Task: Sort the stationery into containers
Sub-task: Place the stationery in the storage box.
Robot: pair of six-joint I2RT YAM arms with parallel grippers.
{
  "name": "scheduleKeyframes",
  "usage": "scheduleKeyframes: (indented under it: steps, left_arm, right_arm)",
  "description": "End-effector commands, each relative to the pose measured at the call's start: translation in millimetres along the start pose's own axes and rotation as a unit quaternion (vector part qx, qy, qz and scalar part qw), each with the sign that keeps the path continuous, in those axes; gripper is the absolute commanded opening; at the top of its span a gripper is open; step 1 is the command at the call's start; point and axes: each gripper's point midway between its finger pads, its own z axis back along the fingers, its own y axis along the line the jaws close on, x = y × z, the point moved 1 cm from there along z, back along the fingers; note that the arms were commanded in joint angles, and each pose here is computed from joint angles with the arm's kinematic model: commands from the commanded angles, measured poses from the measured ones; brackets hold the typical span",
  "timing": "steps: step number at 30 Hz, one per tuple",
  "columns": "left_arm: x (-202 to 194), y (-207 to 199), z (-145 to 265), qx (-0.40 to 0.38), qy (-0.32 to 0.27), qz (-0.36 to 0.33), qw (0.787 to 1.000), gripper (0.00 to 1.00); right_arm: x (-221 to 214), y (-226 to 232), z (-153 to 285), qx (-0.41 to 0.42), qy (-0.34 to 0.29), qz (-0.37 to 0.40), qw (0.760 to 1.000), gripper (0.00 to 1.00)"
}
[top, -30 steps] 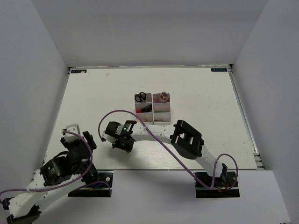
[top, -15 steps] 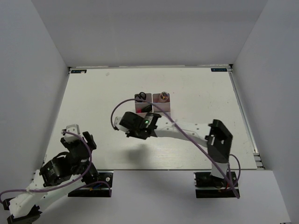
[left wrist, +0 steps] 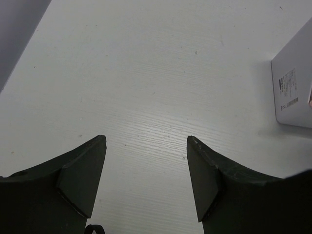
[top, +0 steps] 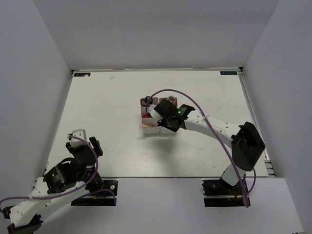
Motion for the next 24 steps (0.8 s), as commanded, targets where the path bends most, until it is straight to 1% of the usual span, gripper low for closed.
scheduleKeyframes:
  steps: [1,5,12,13,14,16,17,19,20,21,22,23,24]
  left_arm:
    - [-1.6,-2.2,-1.4,0.001,0.005,-0.012,1.000,0.77]
    - [-1.5,-2.9,-1.6,0.000,0.004,-0.013,1.000,0.77]
    - [-1.1,-2.6,-1.7,0.001,0.004,-0.017,1.000,0.77]
    - [-0.5,-2.9,-1.5,0.000,0.003,-0.015,1.000,0.77]
    - [-0.4,-3.2,-1.6,0.000,0.003,-0.014,1.000,0.79]
    - [-1.0,-3.6,-1.7,-0.001,0.004,-0.016,1.000,0.79]
    - [-1.2,-3.8,-1.8,-0.002,0.005,-0.017,1.000,0.79]
    - [-2.4,-6.2,-2.2,-0.007,0.008,-0.026,1.000,0.82]
    - [-1.8,-8.8,-2.3,-0.011,0.009,-0.026,1.000,0.82]
    - [-4.1,-10.8,-3.1,-0.015,0.013,-0.037,0.999,0.85]
    - [-4.2,-12.6,-3.4,-0.017,0.015,-0.039,0.999,0.86]
    - [-4.8,-14.0,-3.3,-0.020,0.017,-0.041,0.999,0.86]
    - [-7.2,-17.4,-4.0,-0.024,0.026,-0.056,0.998,0.89]
  right_arm:
    - [21.6,-7.1,5.9,0.015,-0.053,-0.014,0.998,0.00]
    - [23.2,-15.2,-1.3,0.013,-0.051,-0.034,0.998,0.00]
    - [29.2,-22.4,-12.3,0.011,-0.052,-0.044,0.998,0.00]
    - [28.9,-24.2,-13.9,0.010,-0.051,-0.042,0.998,0.05]
    - [30.2,-24.8,-14.2,0.009,-0.053,-0.042,0.998,0.17]
    - [30.7,-26.0,-16.8,0.007,-0.051,-0.041,0.998,0.30]
    - [31.6,-27.2,-15.2,0.007,-0.052,-0.042,0.998,0.42]
    - [34.0,-26.5,-7.7,0.015,-0.057,-0.042,0.997,0.51]
    - [34.9,-27.9,-1.9,0.016,-0.063,-0.045,0.997,0.56]
    - [35.7,-26.8,1.3,0.020,-0.068,-0.047,0.996,0.64]
    - [37.9,-28.7,11.2,0.021,-0.081,-0.051,0.995,0.71]
    - [37.9,-27.1,14.6,0.026,-0.086,-0.050,0.995,0.71]
    - [39.7,-29.0,18.1,0.023,-0.092,-0.051,0.994,0.76]
